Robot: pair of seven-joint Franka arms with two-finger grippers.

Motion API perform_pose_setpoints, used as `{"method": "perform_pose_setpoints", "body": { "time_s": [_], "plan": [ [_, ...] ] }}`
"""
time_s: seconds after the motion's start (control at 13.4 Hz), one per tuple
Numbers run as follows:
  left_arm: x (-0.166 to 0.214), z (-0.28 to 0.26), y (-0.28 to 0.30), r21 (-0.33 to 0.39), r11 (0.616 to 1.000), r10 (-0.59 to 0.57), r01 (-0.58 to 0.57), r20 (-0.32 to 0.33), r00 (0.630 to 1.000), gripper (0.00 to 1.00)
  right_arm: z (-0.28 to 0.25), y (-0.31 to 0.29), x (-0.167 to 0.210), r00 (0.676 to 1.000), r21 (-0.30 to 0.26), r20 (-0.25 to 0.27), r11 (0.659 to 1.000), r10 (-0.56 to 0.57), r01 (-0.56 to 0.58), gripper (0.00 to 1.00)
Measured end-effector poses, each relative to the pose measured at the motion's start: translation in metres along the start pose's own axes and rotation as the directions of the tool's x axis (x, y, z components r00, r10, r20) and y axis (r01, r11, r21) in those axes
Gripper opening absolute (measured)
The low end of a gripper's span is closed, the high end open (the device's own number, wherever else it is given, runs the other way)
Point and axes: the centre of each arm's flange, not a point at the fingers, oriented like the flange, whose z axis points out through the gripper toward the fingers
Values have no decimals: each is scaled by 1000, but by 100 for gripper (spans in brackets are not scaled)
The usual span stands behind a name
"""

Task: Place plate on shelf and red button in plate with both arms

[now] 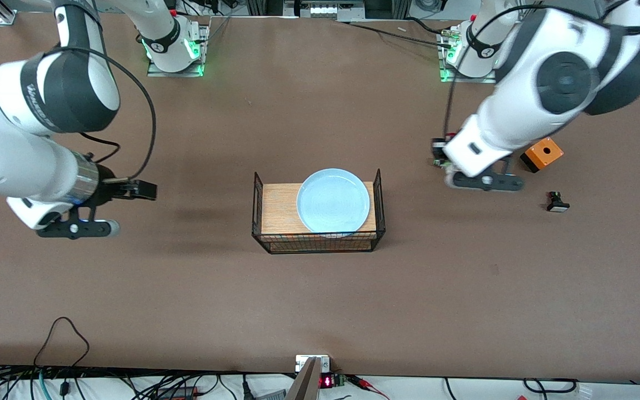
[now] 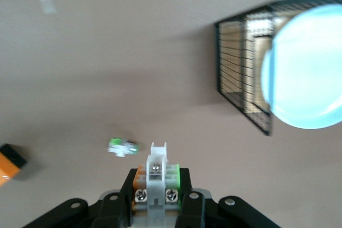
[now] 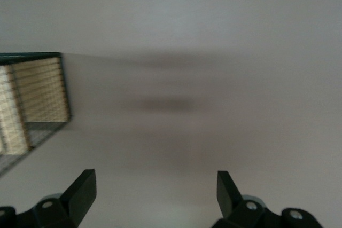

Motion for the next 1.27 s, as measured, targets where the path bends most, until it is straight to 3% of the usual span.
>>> {"method": "perform_pose_setpoints", "body": {
  "time_s": [0.15,0.52,0.82,1.27],
  "plan": [
    [4,15,37,-5,1000,25,-25,-4,1000,34,-17,21,-12,999,-20,11,999,-37,38,100],
    [30,57,104,-60,998,22,-26,-68,997,34,-21,78,-23,995,0,80,999,-52,52,100],
    [38,83,139,-83,996,12,-19,-81,997,34,-50,83,-41,997,9,52,999,-51,50,100],
    [55,114,168,-111,993,32,-42,-97,995,34,-45,92,-40,997,12,62,999,-37,36,100]
  ]
}}
